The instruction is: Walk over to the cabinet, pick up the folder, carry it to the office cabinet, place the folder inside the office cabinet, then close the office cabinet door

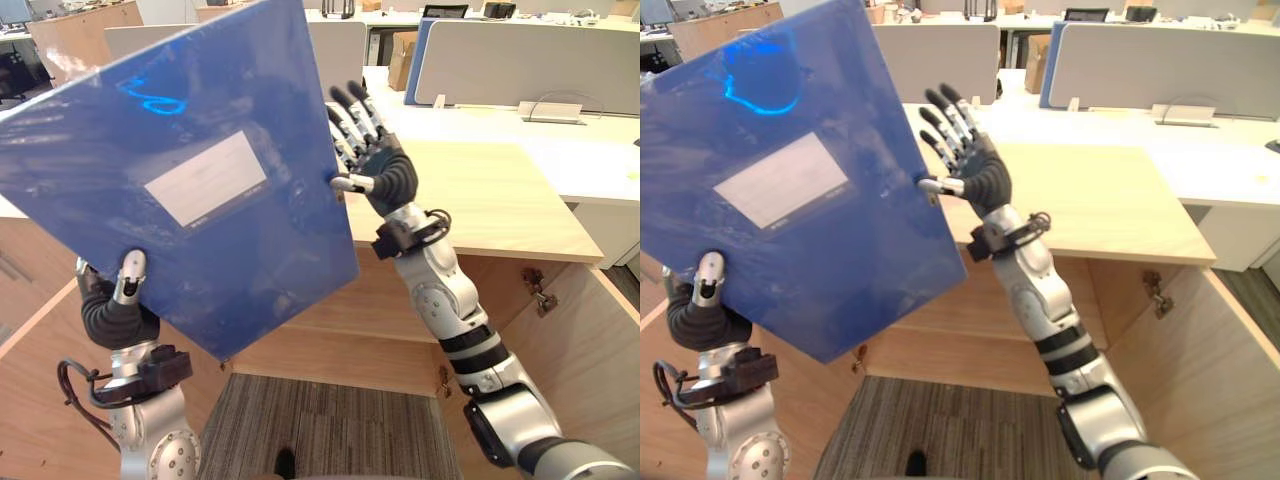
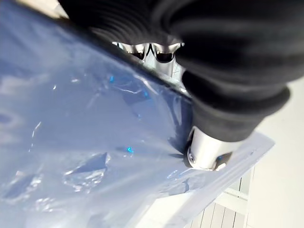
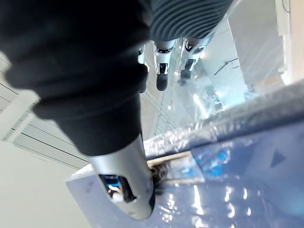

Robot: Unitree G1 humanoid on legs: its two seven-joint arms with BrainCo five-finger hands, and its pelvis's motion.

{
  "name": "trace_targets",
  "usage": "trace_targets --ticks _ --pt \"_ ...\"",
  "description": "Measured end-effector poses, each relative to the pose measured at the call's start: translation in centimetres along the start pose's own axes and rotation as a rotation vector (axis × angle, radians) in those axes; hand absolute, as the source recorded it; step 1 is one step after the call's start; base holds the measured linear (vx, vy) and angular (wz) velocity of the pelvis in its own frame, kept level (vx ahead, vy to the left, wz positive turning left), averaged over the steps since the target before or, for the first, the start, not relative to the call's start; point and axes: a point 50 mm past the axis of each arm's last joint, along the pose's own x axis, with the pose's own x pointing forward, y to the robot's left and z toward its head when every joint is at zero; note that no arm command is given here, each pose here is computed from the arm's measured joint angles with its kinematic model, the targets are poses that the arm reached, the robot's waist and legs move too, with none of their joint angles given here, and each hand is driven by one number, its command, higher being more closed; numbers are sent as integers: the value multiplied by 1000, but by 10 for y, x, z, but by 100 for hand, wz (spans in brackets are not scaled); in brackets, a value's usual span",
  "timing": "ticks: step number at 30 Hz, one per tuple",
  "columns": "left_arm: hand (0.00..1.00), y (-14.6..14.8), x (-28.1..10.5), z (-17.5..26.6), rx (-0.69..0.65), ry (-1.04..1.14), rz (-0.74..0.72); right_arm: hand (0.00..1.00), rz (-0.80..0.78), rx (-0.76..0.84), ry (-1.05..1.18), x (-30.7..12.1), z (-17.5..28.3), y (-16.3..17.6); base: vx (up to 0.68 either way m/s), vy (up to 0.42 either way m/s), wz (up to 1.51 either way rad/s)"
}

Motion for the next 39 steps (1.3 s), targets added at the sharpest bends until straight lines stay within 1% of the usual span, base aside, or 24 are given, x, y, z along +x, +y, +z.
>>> trace_targets --ticks 5,8,11,13,14,17,23,24,27,32,36,37,38,39 --pt "100 1 0 -2 -3 6 17 0 60 -39 53 12 -3 6 0 0 0" --pt "100 1 1 -1 3 10 10 0 144 -75 106 15 -6 12 0 0 0" --pt "100 1 1 -1 13 15 -1 0 210 -70 168 15 -13 19 0 0 0" --pt "100 3 2 -1 37 30 -9 0 248 -83 240 13 -18 16 -8 16 0" --pt "100 3 2 -1 43 32 -13 100 260 -90 258 13 -17 15 0 0 0" --pt "100 4 4 0 61 37 -28 100 335 -113 358 11 -16 12 0 0 0" --pt "100 0 5 0 73 46 -79 100 374 -64 459 1 -13 1 0 0 0" --pt "0 -1 5 -1 76 50 -87 100 373 -64 462 0 -13 0 0 0 0" --pt "0 -9 6 -5 61 69 -141 100 355 -71 474 -4 -7 -9 0 0 0" --pt "0 -11 6 -7 42 93 -194 100 353 -87 490 -8 -5 -13 0 0 0" --pt "0 -14 0 -20 -28 173 -270 100 336 -129 440 -14 7 -17 0 0 0" --pt "0 -14 -4 -27 -88 231 -315 100 329 -196 379 -18 18 -17 -26 16 -5" --pt "0 -14 -6 -30 -113 252 -325 100 326 -225 352 -21 22 -16 -33 24 -11" --pt "0 -11 -11 -37 -175 290 -329 100 312 -285 304 -27 29 -15 -29 26 -17"
